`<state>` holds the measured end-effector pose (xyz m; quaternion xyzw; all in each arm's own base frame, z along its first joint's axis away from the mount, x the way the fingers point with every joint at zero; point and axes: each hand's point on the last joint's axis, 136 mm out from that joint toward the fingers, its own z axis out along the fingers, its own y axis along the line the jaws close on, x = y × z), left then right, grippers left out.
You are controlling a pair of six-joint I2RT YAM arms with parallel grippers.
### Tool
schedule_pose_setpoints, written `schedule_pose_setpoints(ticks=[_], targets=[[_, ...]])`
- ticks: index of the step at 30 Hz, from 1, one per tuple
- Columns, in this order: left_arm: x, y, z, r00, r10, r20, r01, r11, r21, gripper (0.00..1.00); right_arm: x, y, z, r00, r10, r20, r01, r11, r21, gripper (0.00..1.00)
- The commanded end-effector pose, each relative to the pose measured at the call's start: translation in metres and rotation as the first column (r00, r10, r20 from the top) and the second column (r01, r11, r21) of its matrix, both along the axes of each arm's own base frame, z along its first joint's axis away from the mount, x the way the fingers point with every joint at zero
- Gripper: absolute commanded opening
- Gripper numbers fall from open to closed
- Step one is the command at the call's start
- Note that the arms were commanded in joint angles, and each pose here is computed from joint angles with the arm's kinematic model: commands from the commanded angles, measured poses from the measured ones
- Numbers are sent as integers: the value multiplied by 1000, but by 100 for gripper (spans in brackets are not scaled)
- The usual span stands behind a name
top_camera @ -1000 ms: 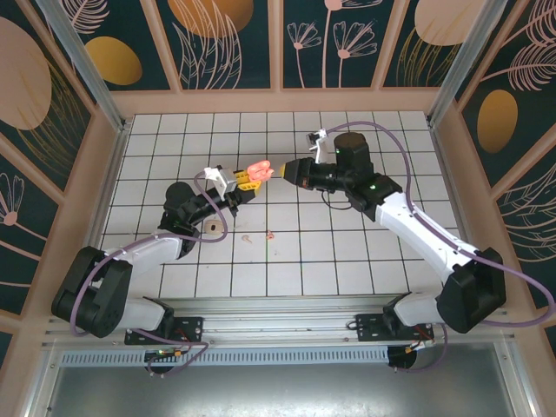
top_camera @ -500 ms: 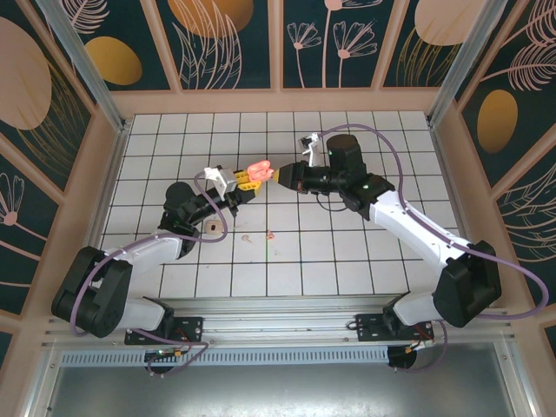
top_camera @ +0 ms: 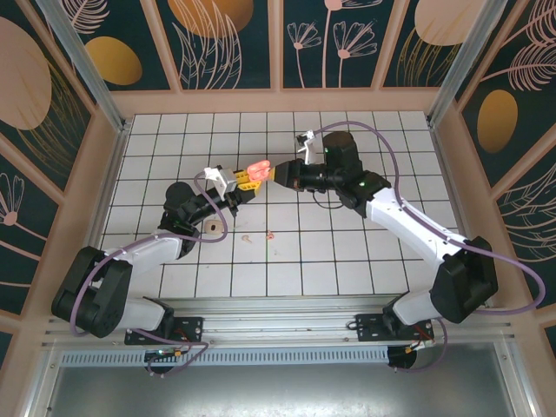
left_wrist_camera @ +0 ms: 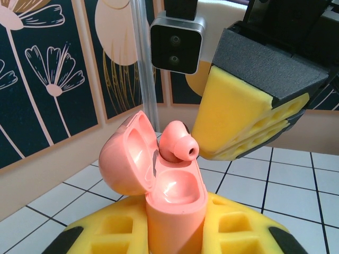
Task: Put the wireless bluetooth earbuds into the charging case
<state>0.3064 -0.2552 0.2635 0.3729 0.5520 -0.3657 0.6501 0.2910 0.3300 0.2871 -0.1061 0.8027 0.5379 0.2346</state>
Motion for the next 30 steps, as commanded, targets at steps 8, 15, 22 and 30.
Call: schedule_pose_setpoints(ticks=[8, 15, 22, 30], targets=[[-8, -3, 21, 997, -27, 77, 29, 999, -17, 0, 0, 7, 16, 999, 12, 31, -13, 1000, 12, 17], [-9, -5, 21, 996, -41, 77, 43, 999, -16, 0, 0, -1, 29, 993, -2, 115, 3, 1000, -4, 26], [-6, -1, 18, 1000, -23, 16, 25, 997, -79, 0, 1, -17, 28, 987, -54, 148, 62, 997, -54, 32], [-7, 1, 6, 996, -41, -77, 28, 986, -161, 1, 1, -27, 17, 985, -80, 155, 101, 986, -131, 32]])
